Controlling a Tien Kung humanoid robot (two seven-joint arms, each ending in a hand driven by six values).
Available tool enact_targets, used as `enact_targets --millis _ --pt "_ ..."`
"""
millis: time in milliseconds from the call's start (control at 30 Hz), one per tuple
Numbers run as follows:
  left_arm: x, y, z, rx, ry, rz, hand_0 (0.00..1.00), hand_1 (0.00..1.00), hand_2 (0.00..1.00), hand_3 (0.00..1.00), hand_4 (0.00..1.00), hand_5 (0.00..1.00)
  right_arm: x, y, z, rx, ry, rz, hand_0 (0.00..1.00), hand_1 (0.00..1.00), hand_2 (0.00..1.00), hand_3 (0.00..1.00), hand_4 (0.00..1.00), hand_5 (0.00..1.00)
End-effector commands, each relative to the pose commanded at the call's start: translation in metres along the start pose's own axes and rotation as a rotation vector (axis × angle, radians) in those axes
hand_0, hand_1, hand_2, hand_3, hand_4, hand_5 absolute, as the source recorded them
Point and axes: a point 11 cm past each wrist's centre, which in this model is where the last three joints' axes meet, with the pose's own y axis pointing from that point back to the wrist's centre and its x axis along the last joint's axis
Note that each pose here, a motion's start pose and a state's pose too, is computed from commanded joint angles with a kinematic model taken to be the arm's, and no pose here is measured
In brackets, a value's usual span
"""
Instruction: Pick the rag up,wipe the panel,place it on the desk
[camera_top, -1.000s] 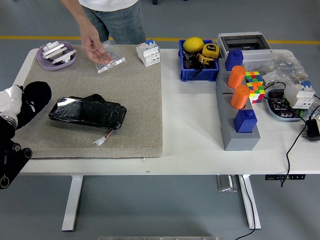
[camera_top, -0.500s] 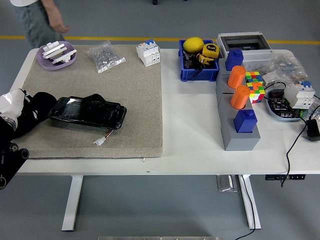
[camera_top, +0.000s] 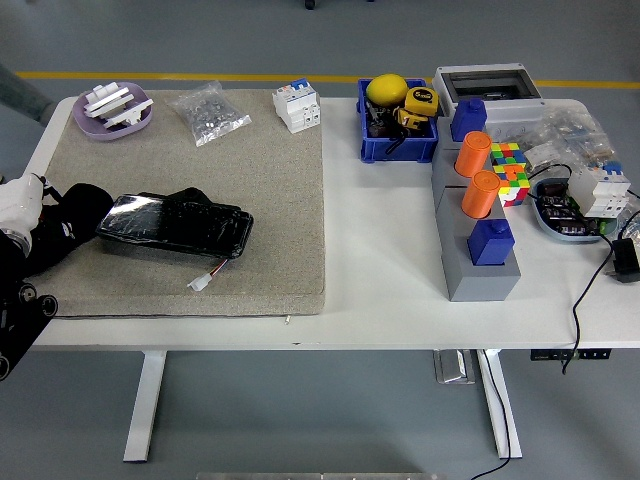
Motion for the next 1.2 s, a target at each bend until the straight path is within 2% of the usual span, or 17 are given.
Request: enact_targets --millis 267,400,567,700,833,867,900,1033,1067,1200 --pt "0.009 0.007 0.002 -0.009 0.032 -0.002 0.717 0.762 0.787 0.585 0.754 0.002 0.001 0.000 0.001 -0.001 -0.001 0.003 0.749 0.622 0.618 0.561 0.912 0.419" --pt "0.024 0.013 0.006 -0.027 0.081 0.029 0.717 0.762 0.787 0.585 0.754 0.002 0.004 0.000 0.002 -0.005 0.000 0.008 0.749 0.622 0.618 0.561 0.912 0.419" --pt "0.042 0.018 0.012 -0.050 0.193 0.045 0.708 0.758 0.784 0.585 0.756 0.002 0.006 0.000 0.004 -0.008 0.002 0.012 0.749 0.622 0.617 0.561 0.912 0.419" --pt "0.048 0.020 0.011 -0.060 0.290 0.060 0.699 0.746 0.773 0.586 0.765 0.026 0.005 0.000 0.004 -0.009 0.005 0.014 0.749 0.622 0.617 0.562 0.912 0.419" --pt "0.051 0.019 0.009 -0.074 0.449 0.083 0.699 0.746 0.773 0.586 0.765 0.026 0.005 0.000 0.007 -0.015 0.008 0.014 0.749 0.622 0.617 0.562 0.912 0.419" --pt "0.052 0.019 0.009 -0.084 0.500 0.091 0.682 0.721 0.678 0.571 0.734 0.083 0.006 -0.001 0.008 -0.017 0.009 0.014 0.749 0.622 0.619 0.561 0.912 0.419" --pt "0.052 0.019 0.010 -0.093 0.533 0.094 0.682 0.721 0.678 0.571 0.734 0.083 0.006 -0.001 0.009 -0.018 0.009 0.014 0.749 0.622 0.619 0.561 0.912 0.419" --pt "0.056 0.023 0.018 -0.151 0.729 0.120 0.682 0.721 0.678 0.571 0.734 0.083 0.006 -0.001 0.013 -0.027 0.013 0.015 0.749 0.622 0.619 0.561 0.912 0.419" --pt "0.057 0.024 0.021 -0.169 0.768 0.124 0.652 0.709 0.635 0.568 0.725 0.097 0.006 -0.001 0.013 -0.027 0.014 0.015 0.749 0.622 0.620 0.561 0.912 0.420" --pt "0.065 0.031 0.038 -0.238 0.845 0.147 0.652 0.709 0.635 0.568 0.725 0.097 0.007 -0.001 0.014 -0.027 0.015 0.017 0.749 0.622 0.620 0.561 0.912 0.420"
